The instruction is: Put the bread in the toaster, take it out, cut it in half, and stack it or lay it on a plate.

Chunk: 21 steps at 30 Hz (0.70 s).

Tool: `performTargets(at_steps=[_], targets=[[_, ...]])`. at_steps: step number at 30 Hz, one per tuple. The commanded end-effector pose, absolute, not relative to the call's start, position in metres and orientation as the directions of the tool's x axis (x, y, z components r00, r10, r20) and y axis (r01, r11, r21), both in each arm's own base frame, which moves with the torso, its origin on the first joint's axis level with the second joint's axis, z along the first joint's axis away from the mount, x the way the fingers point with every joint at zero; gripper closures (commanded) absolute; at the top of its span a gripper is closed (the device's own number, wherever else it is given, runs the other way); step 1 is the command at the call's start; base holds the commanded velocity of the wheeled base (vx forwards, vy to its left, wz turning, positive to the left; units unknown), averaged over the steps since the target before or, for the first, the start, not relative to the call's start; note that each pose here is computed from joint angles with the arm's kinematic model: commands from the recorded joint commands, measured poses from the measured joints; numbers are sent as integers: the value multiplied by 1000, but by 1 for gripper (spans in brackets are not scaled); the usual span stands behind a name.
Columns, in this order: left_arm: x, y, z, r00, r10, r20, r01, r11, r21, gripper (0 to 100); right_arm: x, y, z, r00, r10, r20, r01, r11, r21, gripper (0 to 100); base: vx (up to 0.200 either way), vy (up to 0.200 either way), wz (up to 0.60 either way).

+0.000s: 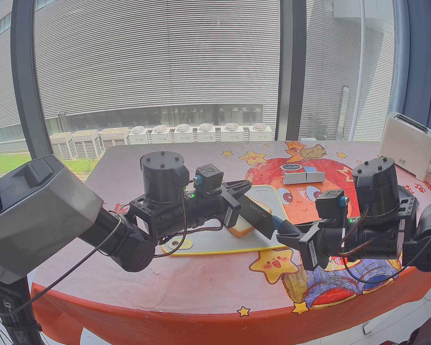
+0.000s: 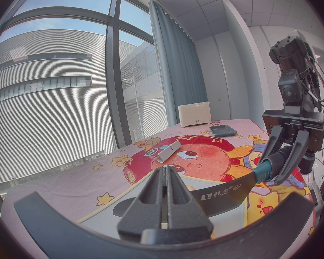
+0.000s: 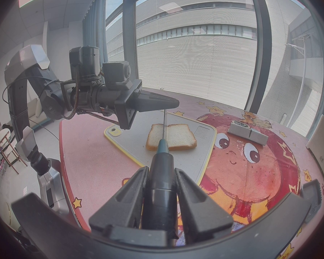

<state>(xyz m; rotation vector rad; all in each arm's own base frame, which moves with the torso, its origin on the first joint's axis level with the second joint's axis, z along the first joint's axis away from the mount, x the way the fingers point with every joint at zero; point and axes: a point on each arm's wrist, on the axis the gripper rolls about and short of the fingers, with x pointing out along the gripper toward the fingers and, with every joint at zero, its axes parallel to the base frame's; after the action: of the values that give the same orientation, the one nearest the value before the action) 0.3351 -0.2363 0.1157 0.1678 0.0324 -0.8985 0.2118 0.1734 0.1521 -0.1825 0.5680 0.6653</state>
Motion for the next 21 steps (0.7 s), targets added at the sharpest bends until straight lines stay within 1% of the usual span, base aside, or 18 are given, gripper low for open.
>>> performTargets(at_steps=[1,6,18,21], targets=[[335,-237,99,617,-774,-145,787,604,124,100,213,178,157,639,540,-548,-637,771,18,100,0,0,0],[334,-237,87,613,-771,-174,790,602,116,100,213,177,158,632,531,-564,-634,773,18,100,0,0,0],[332,-240,83,605,-776,-181,796,594,116,100,214,177,158,642,520,-563,-624,781,10,100,0,0,0],[332,-241,76,602,-773,-200,798,593,109,100,213,177,155,638,516,-572,-624,781,9,100,0,0,0]])
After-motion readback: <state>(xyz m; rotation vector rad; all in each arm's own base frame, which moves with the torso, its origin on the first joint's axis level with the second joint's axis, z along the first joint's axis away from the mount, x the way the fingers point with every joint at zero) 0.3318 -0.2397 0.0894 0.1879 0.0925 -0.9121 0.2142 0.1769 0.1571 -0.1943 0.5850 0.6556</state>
